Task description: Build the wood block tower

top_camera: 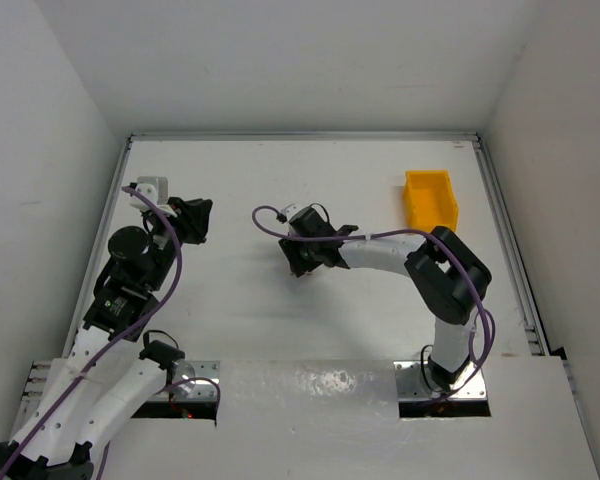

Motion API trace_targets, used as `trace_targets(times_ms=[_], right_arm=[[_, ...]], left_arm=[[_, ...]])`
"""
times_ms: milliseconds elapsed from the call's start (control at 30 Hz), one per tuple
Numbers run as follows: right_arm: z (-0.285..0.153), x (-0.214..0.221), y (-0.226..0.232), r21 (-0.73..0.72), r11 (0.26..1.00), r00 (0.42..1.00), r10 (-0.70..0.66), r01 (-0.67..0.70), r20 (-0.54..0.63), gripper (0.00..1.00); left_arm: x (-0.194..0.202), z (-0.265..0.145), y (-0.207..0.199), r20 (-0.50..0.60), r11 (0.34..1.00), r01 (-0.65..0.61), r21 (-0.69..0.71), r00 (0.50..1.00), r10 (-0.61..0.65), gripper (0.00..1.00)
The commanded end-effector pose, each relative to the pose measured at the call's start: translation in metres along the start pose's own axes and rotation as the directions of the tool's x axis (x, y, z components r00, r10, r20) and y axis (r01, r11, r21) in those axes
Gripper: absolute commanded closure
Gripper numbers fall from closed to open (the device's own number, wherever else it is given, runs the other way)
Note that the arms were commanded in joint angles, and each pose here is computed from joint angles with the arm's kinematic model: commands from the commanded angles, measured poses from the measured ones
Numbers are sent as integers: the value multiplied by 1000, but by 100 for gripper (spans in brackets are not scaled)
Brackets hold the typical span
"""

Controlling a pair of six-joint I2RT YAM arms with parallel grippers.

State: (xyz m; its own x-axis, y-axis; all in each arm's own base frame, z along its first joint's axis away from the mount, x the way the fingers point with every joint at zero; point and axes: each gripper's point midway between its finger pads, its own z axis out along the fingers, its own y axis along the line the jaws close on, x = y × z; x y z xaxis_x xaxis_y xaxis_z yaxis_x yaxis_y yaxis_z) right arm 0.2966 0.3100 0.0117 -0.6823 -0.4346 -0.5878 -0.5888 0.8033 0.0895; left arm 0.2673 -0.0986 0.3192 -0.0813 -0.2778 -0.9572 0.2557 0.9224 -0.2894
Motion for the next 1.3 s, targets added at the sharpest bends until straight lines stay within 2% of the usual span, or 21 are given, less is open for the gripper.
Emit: trace_targets(times_ms=[0, 167, 233, 367, 467, 600, 633, 700, 733, 967, 1100, 1267], right_arm=[[-10, -27, 8, -51, 996, 996, -68, 71, 64, 51], [-13, -30, 6, -52, 987, 988, -148, 150, 54, 51], [-17, -31, 5, -50, 983, 984, -172, 174, 47, 46], [-25, -36, 3, -31, 982, 981, -183, 186, 69, 26], [-30, -38, 1, -21, 982, 979, -186, 188, 82, 25], [-26, -35, 0, -21, 980, 979, -194, 195, 65, 35], [-25, -35, 1, -26, 981, 979, -193, 195, 63, 41], [-23, -35, 3, -35, 980, 979, -195, 198, 64, 46], [-22, -35, 4, -39, 979, 978, -197, 200, 62, 52], [-20, -33, 0, -31, 972, 972, -231, 232, 33, 54], [-19, -31, -1, -45, 964, 965, -260, 261, 27, 60], [-17, -29, 1, -81, 953, 956, -293, 293, 13, 58]], left_arm=[[-13, -1, -8, 47, 999, 9, 32, 999, -10, 81], [-12, -1, -8, 45, 999, 9, 33, 999, -10, 81], [-12, -1, -8, 44, 999, 8, 33, 999, -10, 81], [-12, 0, -8, 44, 999, 9, 31, 999, -10, 81], [-11, 0, -7, 43, 999, 8, 31, 999, -10, 81], [-12, 0, -8, 43, 999, 8, 34, 999, -10, 81], [-11, 0, -8, 40, 999, 8, 33, 999, -10, 81], [-11, 0, -8, 42, 999, 8, 34, 999, -10, 81], [-11, 0, -8, 41, 999, 8, 32, 999, -10, 81], [-12, -1, -8, 43, 999, 8, 34, 999, -10, 81], [-12, -1, -8, 43, 999, 8, 34, 999, -10, 81], [-11, 0, -8, 40, 999, 8, 33, 999, -9, 81]])
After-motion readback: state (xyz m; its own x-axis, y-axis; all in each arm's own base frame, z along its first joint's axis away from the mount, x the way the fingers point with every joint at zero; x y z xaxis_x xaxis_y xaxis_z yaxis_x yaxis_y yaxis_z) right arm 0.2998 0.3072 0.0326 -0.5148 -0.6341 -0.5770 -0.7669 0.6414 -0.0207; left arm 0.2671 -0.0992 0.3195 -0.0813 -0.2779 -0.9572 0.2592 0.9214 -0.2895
